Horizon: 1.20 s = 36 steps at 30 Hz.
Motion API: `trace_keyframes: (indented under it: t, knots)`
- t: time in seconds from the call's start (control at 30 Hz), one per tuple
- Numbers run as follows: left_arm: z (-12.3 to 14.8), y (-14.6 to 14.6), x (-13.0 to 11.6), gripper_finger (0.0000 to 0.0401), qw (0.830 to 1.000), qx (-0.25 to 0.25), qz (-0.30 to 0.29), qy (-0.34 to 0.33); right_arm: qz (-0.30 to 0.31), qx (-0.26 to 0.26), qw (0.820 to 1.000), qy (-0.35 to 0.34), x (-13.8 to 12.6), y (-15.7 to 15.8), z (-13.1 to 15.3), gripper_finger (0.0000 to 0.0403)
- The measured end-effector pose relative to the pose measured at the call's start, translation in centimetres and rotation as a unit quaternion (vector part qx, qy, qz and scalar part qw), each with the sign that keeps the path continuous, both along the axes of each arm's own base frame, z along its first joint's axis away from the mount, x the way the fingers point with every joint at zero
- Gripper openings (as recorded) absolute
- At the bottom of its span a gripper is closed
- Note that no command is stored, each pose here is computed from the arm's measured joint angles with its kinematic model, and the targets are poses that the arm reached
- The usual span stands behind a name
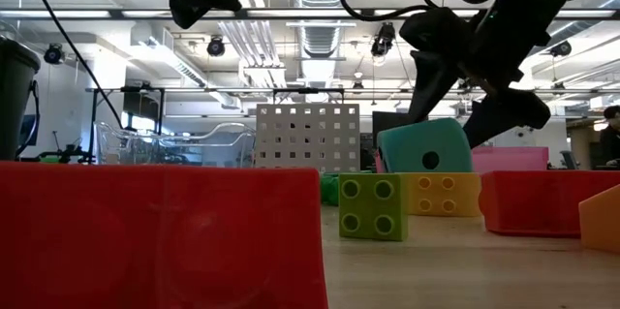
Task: Pick & Place Toys
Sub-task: Put the blue dice into the white bin
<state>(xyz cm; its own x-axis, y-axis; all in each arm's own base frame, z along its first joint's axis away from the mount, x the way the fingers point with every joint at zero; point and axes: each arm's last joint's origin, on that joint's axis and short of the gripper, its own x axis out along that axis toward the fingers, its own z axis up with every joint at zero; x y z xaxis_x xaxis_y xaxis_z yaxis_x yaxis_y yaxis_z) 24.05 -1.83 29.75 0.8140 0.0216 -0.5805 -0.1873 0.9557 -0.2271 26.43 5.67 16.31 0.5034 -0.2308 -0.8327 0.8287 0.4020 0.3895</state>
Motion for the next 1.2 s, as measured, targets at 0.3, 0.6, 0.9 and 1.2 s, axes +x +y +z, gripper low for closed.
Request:
trace_keyframes:
  t: [0.3,0.6,0.9,1.2]
  knots:
    - [0.0,0.0,0.0,0.0081,1.0,0.0,0.0,0.001,0.031,-0.012,0.999,0.003,0.1,0.1,0.0,0.0135]
    - [0.0,0.0,0.0,0.0081,1.0,0.0,0.0,0.001,0.074,-0.038,0.997,0.003,-0.4,0.7,0.7,0.0116]
    - [0.0,0.0,0.0,0.0081,1.0,0.001,0.0,0.002,0.105,-0.045,0.992,-0.052,-2.1,1.0,4.1,0.0074]
    - [0.0,0.0,0.0,0.0081,1.0,0.001,0.0,0.002,0.116,-0.084,0.979,-0.143,-4.3,0.7,8.4,0.0045]
